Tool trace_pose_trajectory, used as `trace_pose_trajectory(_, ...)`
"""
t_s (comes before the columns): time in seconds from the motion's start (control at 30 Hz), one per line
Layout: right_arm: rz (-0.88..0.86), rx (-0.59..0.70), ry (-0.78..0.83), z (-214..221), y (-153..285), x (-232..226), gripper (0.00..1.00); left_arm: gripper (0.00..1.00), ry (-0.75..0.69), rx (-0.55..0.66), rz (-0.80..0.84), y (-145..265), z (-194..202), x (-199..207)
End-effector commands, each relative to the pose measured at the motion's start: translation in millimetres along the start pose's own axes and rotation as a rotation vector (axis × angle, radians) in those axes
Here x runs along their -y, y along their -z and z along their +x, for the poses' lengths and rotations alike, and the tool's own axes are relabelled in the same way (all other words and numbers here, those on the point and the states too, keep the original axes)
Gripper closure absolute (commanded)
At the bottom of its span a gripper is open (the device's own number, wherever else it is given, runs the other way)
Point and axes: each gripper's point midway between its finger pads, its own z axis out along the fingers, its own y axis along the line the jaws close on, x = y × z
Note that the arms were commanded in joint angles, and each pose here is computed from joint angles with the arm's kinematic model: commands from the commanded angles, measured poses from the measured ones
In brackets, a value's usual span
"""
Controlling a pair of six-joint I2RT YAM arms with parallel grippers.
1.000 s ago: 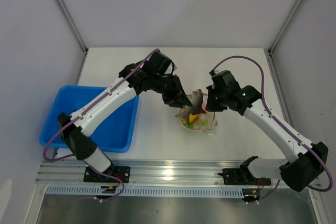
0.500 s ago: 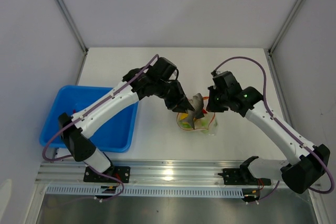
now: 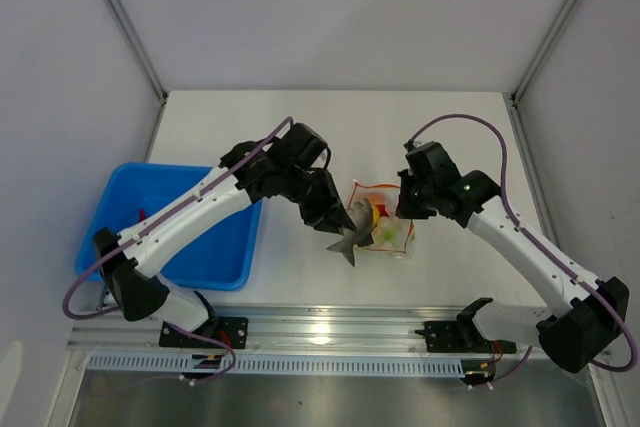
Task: Place the food in the zip-top bag and seal the zipper
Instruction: Place the fake fish in the zipper food storage bag.
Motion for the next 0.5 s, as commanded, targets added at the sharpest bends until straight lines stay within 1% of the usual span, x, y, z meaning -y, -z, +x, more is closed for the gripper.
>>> trace_pose_trajectory(0.0,-0.018,0.061,-0.013,-8.0,9.4,-2.9,1.0,1.0,0.034,-0.024,0.005,2.1,10.8,-5.6)
trace_pose_trajectory(0.13,-0.026,0.06,-0.02,-6.1,14.2,-4.4,1.0,1.0,0.056,-0.071,0.005,-13.2,10.2,6.5)
trace_pose_trajectory(0.2,-0.027,0.063,-0.026,-6.2,18.2,-4.2,1.0,0.99,0.073,-0.09,-0.003,-27.5,4.6,11.3)
trace_pose_trajectory(0.23,-0.033,0.068,-0.029,-7.7,20.8,-5.9,1.0,0.99,0.057,-0.068,0.035,-23.0,-0.1,27.5)
trace_pose_trajectory(0.3,-0.041,0.074,-0.034,-8.5,25.2,-7.7,1.0,0.99,0.062,-0.048,0.018,-33.0,-9.8,32.0)
trace_pose_trajectory(0.33,-0.046,0.075,-0.035,-8.5,26.9,-9.7,1.0,0.99,0.06,-0.029,0.041,-28.2,-14.1,43.0)
trace_pose_trajectory(0.43,-0.062,0.07,-0.045,-8.9,31.7,-14.2,1.0,0.99,0.08,0.009,0.04,-37.8,-26.8,48.5)
trace_pose_trajectory(0.47,-0.071,0.065,-0.044,-7.9,32.7,-16.2,1.0,0.99,0.071,0.02,0.068,-40.8,-30.9,55.1)
